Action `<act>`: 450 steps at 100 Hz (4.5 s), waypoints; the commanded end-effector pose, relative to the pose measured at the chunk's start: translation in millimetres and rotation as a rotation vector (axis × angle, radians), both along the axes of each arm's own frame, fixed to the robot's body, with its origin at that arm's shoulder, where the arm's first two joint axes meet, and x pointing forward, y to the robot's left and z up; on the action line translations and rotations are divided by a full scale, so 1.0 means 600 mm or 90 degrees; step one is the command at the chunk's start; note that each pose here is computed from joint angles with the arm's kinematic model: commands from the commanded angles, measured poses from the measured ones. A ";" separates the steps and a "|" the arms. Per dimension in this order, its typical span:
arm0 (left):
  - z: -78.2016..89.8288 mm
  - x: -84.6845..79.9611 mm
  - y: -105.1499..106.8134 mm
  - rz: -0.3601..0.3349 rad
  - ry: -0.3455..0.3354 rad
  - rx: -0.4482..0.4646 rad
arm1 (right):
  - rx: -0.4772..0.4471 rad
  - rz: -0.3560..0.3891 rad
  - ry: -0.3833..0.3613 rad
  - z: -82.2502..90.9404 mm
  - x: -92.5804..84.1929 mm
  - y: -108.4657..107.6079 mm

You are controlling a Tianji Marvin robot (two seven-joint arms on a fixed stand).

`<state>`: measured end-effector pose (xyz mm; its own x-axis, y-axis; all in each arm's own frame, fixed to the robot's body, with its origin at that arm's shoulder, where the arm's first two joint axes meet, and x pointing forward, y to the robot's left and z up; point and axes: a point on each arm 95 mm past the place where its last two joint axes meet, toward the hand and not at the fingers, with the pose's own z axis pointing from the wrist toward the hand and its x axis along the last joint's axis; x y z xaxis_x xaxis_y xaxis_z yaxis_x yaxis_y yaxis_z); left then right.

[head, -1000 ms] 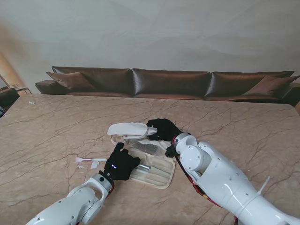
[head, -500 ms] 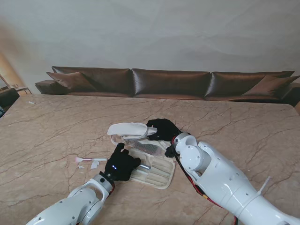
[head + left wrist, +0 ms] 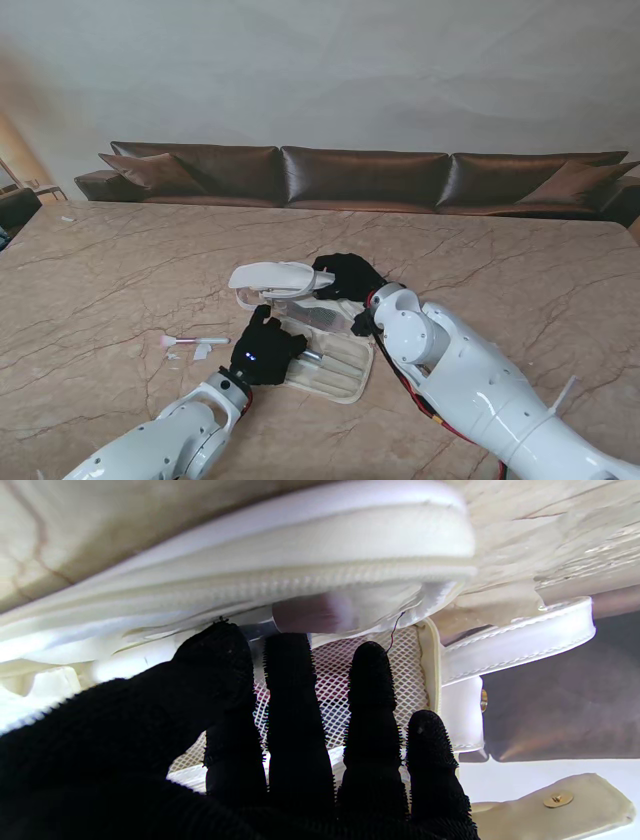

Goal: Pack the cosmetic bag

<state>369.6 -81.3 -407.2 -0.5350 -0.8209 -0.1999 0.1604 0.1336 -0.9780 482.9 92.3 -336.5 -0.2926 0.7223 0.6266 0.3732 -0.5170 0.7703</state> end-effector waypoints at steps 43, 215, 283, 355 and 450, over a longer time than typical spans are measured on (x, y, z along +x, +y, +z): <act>-0.004 -0.022 -0.069 -0.059 0.012 -0.074 | 0.007 0.005 0.018 -0.010 -0.005 0.015; 0.033 0.043 0.286 0.347 0.086 -0.174 | 0.023 -0.011 0.004 -0.017 0.002 -0.013; -0.026 0.043 0.294 0.347 0.107 -0.175 | 0.029 -0.013 0.016 -0.023 0.001 -0.012; -0.023 0.010 0.286 0.314 0.096 -0.143 | 0.030 -0.011 0.012 -0.023 0.000 -0.007; -0.042 0.041 0.289 0.308 0.091 -0.103 | 0.028 -0.006 0.015 -0.023 0.003 0.003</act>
